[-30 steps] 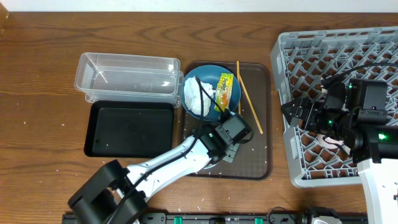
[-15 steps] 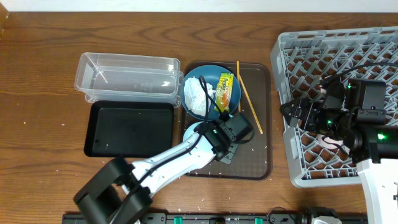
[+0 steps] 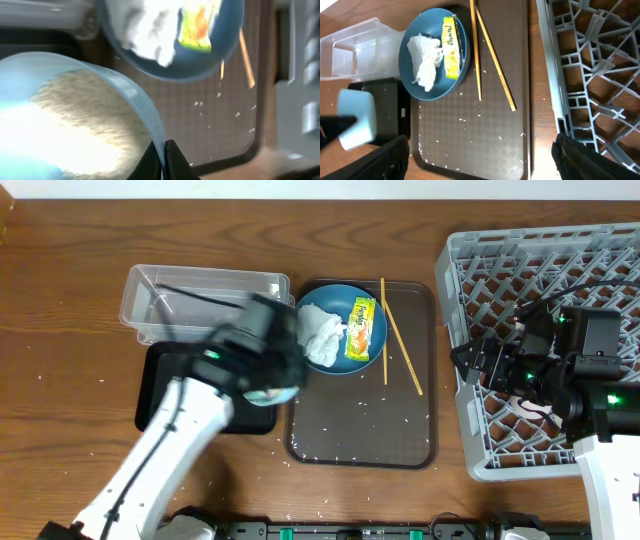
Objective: Sort waste into correct bins and load items into the dishwasher rack
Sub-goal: 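Tip the rice bowl over the black tray to pour out the rice, then set the empty bowl back on the brown tray with the left gripper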
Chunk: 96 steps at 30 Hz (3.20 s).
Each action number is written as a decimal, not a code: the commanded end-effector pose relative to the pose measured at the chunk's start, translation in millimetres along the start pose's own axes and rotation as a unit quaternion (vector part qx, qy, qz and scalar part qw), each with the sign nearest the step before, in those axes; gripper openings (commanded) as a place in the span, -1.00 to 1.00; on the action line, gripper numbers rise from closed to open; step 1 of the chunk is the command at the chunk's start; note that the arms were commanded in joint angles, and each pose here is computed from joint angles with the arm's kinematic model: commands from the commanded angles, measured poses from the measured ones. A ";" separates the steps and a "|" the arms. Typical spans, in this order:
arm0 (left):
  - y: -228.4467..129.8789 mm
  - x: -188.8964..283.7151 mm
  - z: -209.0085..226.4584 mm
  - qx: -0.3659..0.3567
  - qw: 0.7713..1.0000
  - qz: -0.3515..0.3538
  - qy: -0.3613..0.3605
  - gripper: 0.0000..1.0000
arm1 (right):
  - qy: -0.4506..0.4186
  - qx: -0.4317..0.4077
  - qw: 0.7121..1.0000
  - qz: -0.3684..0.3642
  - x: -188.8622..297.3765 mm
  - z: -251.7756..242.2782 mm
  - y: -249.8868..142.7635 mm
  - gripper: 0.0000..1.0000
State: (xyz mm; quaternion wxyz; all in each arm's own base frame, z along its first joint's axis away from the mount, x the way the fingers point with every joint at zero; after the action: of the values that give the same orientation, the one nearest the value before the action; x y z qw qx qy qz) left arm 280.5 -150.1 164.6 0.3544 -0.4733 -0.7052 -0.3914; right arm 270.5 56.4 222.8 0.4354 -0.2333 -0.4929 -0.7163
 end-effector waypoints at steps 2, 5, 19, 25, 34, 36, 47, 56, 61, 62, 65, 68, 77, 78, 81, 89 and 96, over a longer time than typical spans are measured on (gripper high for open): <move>5.7 7.0 16.7 0.059 0.987 0.067 -0.132 -0.87 | 0.009 0.002 1.000 -0.003 2.3 7.0 2.5 0.79; 20.5 16.6 37.6 0.095 0.971 0.069 -0.209 -0.88 | 0.009 0.002 1.000 -0.002 2.4 7.0 2.1 0.78; 40.4 55.3 48.9 0.147 0.856 0.059 -0.492 -0.88 | 0.008 0.000 1.000 -0.002 2.4 7.0 2.0 0.78; 39.0 53.6 63.5 0.143 0.859 0.030 -0.491 -0.88 | 0.008 -0.002 1.000 0.001 2.3 6.7 0.4 0.78; 34.1 52.7 74.4 0.172 0.855 0.026 -0.489 -0.88 | 0.008 -0.002 1.000 0.002 2.3 6.7 0.1 0.78; 34.0 43.4 80.7 0.156 0.873 0.020 -0.461 -0.88 | 0.008 -0.003 1.000 0.003 2.3 6.6 -0.5 0.78; 30.0 44.7 76.5 0.204 0.853 0.050 -0.477 -0.88 | 0.007 -0.003 1.000 0.008 2.5 6.3 -3.1 0.78; 29.5 34.9 77.0 0.172 0.873 0.044 -0.454 -0.88 | 0.007 -0.002 1.000 0.006 2.5 6.5 -1.9 0.79; 33.0 43.3 70.2 0.167 0.859 0.041 -0.483 -0.88 | 0.007 -0.002 1.000 0.007 2.5 6.4 -2.7 0.79; 30.9 27.2 81.8 0.160 0.888 0.038 -0.429 -0.87 | 0.007 -0.002 1.000 0.007 2.5 6.4 -2.5 0.79; 19.4 8.2 96.8 0.231 0.905 0.080 -0.349 -0.88 | 0.007 -0.002 1.000 0.007 2.5 6.4 -2.6 0.80; 10.1 26.3 65.1 0.172 0.888 0.087 -0.418 -0.88 | 0.007 0.005 1.000 0.009 2.5 6.3 -3.5 0.81; -18.3 34.5 12.5 -0.007 0.971 0.053 -0.234 -0.88 | 0.007 0.007 1.000 0.007 2.5 6.4 -2.5 0.82; -20.1 32.3 12.4 -0.027 0.980 0.034 -0.192 -0.88 | 0.007 0.007 1.000 0.007 2.5 6.4 -2.4 0.82; -32.9 23.3 12.2 -0.096 0.993 -0.011 -0.066 -0.88 | 0.007 0.007 1.000 0.006 2.5 6.4 -2.3 0.82; -87.7 -36.7 -29.3 -0.244 0.968 -0.003 0.053 -0.86 | 0.007 0.007 1.000 0.006 2.4 6.4 -1.9 0.82; -109.7 -81.7 -31.5 -0.250 0.963 0.021 0.099 -0.49 | 0.007 0.006 1.000 0.008 2.5 6.3 -3.0 0.82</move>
State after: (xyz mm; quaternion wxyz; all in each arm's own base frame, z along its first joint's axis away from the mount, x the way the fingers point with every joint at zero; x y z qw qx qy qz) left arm 193.4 -245.6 90.5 0.2657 -0.5674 -0.5198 -0.5808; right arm 266.0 56.6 219.9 0.4413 -0.2421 -0.4867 -0.7140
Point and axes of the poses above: each gripper's point midway between its finger pads, its own x axis back along the fingers, its own z axis along the line the jaws close on, y = z × x, the point moved 1 cm from there along x, back along the fingers, and after that the axes turned 10 degrees about x, right-handed, at the moved point
